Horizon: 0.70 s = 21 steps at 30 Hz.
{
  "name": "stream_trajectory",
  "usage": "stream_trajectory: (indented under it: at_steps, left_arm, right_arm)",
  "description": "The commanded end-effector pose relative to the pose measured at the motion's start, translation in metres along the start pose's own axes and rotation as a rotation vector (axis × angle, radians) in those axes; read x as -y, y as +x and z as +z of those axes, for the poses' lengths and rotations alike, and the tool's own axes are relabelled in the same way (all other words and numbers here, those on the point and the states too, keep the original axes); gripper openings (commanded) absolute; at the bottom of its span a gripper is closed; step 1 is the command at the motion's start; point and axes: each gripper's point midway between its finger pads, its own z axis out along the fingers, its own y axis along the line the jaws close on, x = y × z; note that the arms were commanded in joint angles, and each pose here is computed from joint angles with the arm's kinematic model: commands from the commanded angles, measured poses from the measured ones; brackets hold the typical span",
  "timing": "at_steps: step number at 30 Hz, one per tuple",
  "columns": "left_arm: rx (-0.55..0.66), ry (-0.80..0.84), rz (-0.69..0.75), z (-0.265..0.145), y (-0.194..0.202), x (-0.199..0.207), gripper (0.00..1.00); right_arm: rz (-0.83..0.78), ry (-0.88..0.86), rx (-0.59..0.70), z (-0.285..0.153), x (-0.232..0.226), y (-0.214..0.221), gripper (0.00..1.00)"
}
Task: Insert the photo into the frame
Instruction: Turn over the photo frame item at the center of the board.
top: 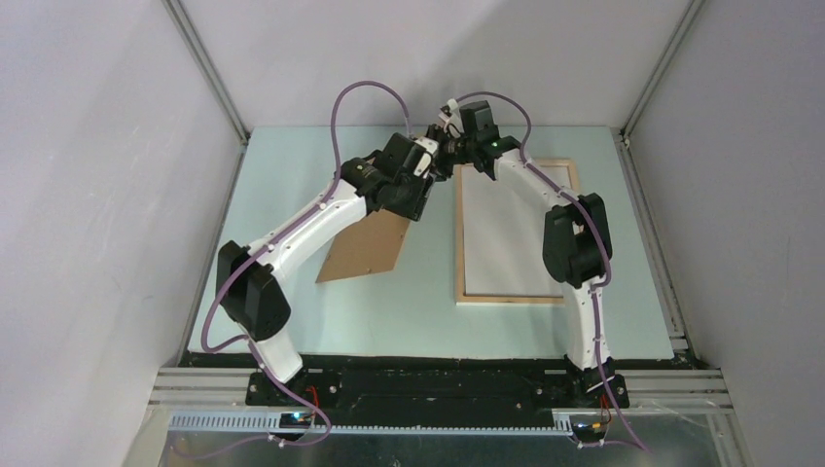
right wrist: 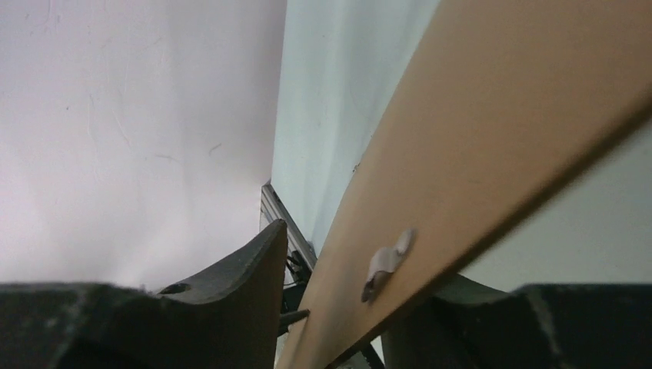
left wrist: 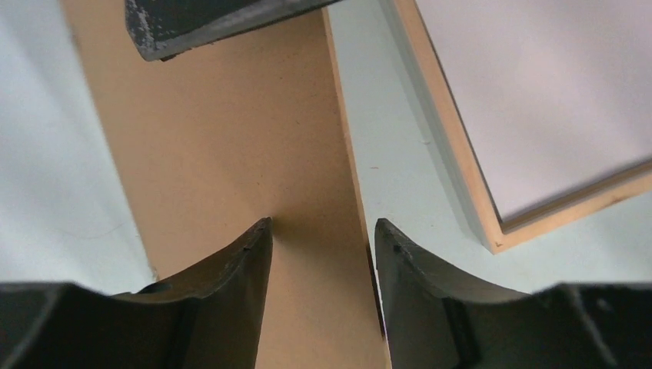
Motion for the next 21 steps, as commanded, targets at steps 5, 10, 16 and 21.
stream_trajectory:
  at_steps: [5, 10, 16, 21]
  left_arm:
    - [0.050, 0.133, -0.027, -0.010, -0.017, 0.031, 0.63]
    - [0.080, 0.149, -0.020, -0.022, -0.023, 0.032, 0.74]
    - [0.133, 0.169, 0.015, -0.046, -0.029, 0.029, 0.84]
    - [0.213, 0.177, 0.052, -0.078, -0.037, 0.020, 0.88]
  right_arm:
    - [-0.030, 0.003, 0.036, -0.005, 0.000, -0.009, 0.35]
    - [-0.022, 0.030, 0.049, -0.010, 0.011, -0.013, 0.24]
    - [-0.012, 0.048, 0.065, -0.022, 0.022, -0.018, 0.15]
    - [-0.003, 0.041, 0.074, -0.037, 0.029, -0.020, 0.03]
